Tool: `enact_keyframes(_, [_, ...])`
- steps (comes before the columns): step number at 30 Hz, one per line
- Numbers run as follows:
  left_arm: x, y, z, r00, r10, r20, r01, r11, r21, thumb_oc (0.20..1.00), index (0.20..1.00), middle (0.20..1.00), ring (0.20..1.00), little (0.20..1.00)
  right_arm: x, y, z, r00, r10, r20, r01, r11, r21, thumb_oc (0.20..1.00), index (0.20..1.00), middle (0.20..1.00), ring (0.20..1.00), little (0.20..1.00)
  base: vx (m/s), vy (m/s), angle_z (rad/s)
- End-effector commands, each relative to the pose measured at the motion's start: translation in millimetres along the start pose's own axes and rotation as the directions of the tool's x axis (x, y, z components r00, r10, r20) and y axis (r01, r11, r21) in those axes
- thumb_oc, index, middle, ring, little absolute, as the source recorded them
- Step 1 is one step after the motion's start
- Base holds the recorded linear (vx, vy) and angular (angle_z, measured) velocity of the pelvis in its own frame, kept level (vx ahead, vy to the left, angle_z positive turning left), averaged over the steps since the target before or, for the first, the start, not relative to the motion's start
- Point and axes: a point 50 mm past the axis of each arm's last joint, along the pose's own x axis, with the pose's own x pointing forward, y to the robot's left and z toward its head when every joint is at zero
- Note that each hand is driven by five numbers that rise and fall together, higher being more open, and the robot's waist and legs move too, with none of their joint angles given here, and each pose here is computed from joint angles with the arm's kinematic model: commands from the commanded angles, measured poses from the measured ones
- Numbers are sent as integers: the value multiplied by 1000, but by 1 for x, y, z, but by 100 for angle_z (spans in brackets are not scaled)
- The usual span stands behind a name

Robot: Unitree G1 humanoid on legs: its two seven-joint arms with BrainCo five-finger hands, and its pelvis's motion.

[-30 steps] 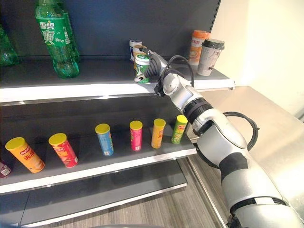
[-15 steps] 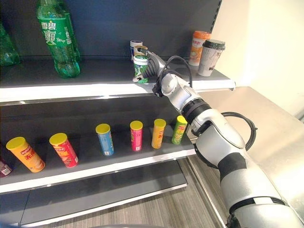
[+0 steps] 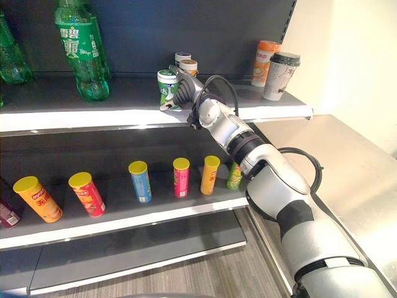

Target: Put the goods on the table back onto the shelves and tidy them up.

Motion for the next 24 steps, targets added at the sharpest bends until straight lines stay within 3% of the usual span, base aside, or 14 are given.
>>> enact_keyframes(1, [2, -3, 29, 998, -34, 52, 34, 999, 0, 1000, 1000, 1000, 1000, 1000, 6, -49, 3, 993, -115, -38, 112, 990, -83, 1000, 1000, 1000, 1000, 1000, 0, 0, 0])
enact_keyframes(5, [2, -3, 28, 998, -36, 47, 36, 999, -11, 1000, 1000, 1000, 1000, 1000, 4, -61, 7, 990, -141, -15, 139, 985, -101, 1000, 1000, 1000, 1000, 1000, 0, 0, 0])
enact_keyframes(7, [2, -2, 24, 999, -30, 35, 31, 999, -36, 1000, 1000, 1000, 1000, 1000, -1, -85, 23, 978, -197, 66, 204, 970, -134, 1000, 1000, 1000, 1000, 1000, 0, 0, 0])
enact_keyframes(12, [2, 0, 22, 1000, -21, 23, 23, 997, -67, 1000, 1000, 1000, 1000, 1000, -11, -106, 45, 951, -242, 190, 273, 948, -160, 1000, 1000, 1000, 1000, 1000, 0, 2, -9])
enact_keyframes(16, [2, 4, 18, 1000, -4, 2, 5, 992, -123, 1000, 1000, 1000, 1000, 1000, -38, -124, 76, 875, -284, 392, 364, 920, -145, 1000, 1000, 1000, 1000, 1000, -2, 3, -16])
enact_keyframes(24, [2, 4, 18, 1000, 6, -6, -7, 983, -182, 1000, 1000, 1000, 1000, 1000, -88, -143, 83, 781, -303, 547, 447, 882, -149, 1000, 1000, 1000, 1000, 1000, 5, 3, -10])
